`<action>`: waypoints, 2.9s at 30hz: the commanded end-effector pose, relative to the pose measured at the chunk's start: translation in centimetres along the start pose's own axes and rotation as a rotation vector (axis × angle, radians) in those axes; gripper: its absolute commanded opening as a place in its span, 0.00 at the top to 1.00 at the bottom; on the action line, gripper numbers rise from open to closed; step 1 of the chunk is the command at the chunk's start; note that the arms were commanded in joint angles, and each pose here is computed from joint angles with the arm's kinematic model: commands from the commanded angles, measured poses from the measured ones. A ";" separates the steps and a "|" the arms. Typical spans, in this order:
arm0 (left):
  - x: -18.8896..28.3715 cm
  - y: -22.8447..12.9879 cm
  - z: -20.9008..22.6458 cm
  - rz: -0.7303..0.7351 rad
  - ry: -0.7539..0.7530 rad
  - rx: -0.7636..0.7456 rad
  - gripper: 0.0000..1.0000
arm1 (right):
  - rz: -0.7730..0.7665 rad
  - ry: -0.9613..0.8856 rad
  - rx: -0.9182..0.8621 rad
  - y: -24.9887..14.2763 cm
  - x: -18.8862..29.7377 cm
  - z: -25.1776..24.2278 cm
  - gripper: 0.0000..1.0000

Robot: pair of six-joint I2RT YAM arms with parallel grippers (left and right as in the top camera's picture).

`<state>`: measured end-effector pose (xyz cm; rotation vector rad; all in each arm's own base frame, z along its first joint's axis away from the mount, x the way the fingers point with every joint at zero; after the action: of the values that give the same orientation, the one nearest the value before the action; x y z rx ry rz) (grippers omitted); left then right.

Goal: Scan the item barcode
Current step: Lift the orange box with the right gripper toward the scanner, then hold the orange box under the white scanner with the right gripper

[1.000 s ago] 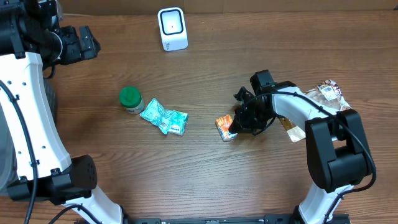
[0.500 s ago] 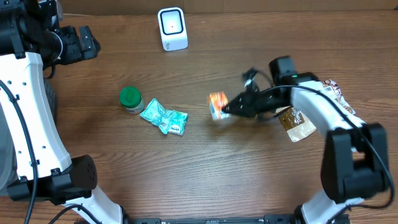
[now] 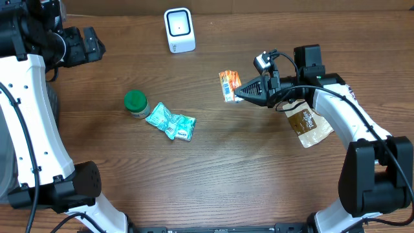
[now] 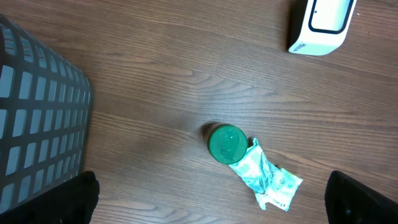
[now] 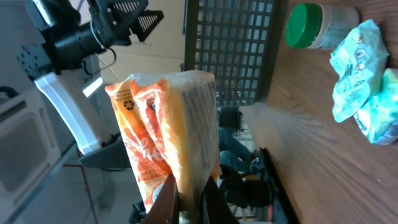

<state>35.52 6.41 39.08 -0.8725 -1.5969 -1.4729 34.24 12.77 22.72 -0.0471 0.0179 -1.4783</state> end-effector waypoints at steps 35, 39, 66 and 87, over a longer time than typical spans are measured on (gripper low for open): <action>0.1 0.0 -0.2 -0.004 0.004 -0.025 0.01 | -0.041 0.032 0.022 0.9 2.3 1.6 0.96; 0.1 0.0 -0.2 -0.004 0.004 -0.025 0.00 | -0.153 -0.132 0.007 1.8 1.6 0.0 0.96; 0.1 0.0 -0.2 -0.004 0.004 -0.025 0.00 | -0.643 -1.206 0.413 8.8 -2.5 10.4 0.96; 0.1 0.0 -0.2 -0.004 0.004 -0.025 0.01 | -0.890 -1.579 1.251 21.5 -15.6 -0.3 0.96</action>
<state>35.52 6.41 39.09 -0.8722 -1.5972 -1.4732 53.61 29.51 22.86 -0.2336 -2.2266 -1.8369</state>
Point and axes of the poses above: each gripper's point midway between its finger pads, its own x axis back along the fingers, its own z axis along the line the jaws close on, y = z × x, the point moved 8 cm from there along x, back along the fingers, and after that the axes turned 10 degrees about -x, right-handed, at the moved point
